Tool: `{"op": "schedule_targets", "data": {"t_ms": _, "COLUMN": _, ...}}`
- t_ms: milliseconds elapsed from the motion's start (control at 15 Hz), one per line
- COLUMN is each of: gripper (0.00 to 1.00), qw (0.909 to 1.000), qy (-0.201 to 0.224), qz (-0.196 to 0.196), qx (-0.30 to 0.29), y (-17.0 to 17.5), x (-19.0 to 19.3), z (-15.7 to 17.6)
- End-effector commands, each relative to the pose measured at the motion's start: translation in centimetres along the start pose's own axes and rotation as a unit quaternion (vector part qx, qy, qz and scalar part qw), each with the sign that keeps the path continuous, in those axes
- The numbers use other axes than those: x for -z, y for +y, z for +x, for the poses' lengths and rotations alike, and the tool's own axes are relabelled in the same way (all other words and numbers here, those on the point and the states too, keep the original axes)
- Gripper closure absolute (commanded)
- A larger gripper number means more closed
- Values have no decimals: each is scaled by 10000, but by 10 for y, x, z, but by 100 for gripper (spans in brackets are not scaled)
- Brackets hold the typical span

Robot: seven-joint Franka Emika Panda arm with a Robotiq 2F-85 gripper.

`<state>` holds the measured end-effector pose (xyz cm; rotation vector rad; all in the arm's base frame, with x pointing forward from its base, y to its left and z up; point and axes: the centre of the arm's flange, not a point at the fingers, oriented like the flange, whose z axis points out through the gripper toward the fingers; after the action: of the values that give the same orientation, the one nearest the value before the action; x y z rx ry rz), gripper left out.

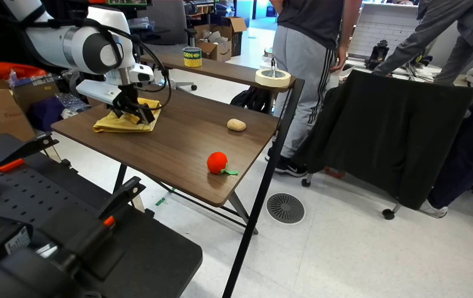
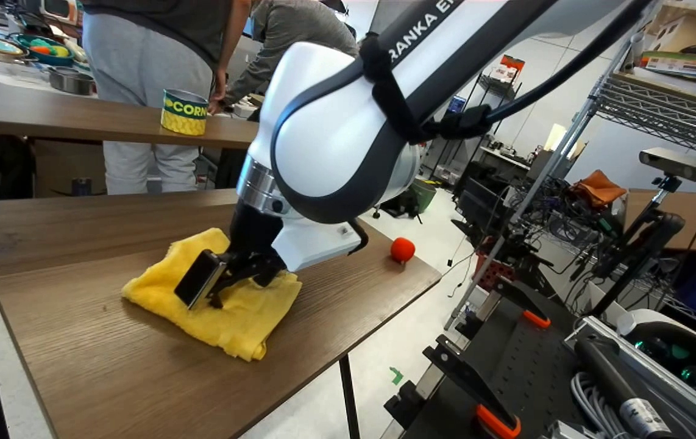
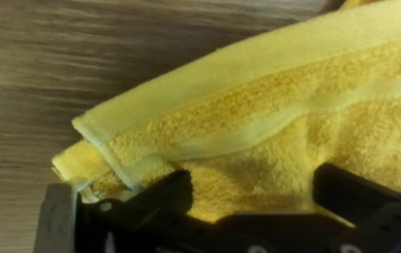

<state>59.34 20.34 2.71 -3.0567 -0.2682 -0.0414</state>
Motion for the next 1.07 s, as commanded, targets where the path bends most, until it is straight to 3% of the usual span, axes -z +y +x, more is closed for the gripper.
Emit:
{"op": "schedule_targets", "data": {"t_ms": 0, "gripper": 0, "qw": 9999, "qy": -63, "qz": 0, "qx": 142, "y": -4, "x": -12, "z": -6}}
{"op": "schedule_targets", "data": {"t_ms": 733, "gripper": 0, "qw": 9976, "qy": 118, "qz": -224, "qx": -640, "y": 86, "x": 10, "z": -9}}
{"op": "schedule_targets", "data": {"t_ms": 1000, "gripper": 0, "qw": 9949, "qy": 755, "qz": -89, "qx": -660, "y": 93, "x": 43, "z": -15}}
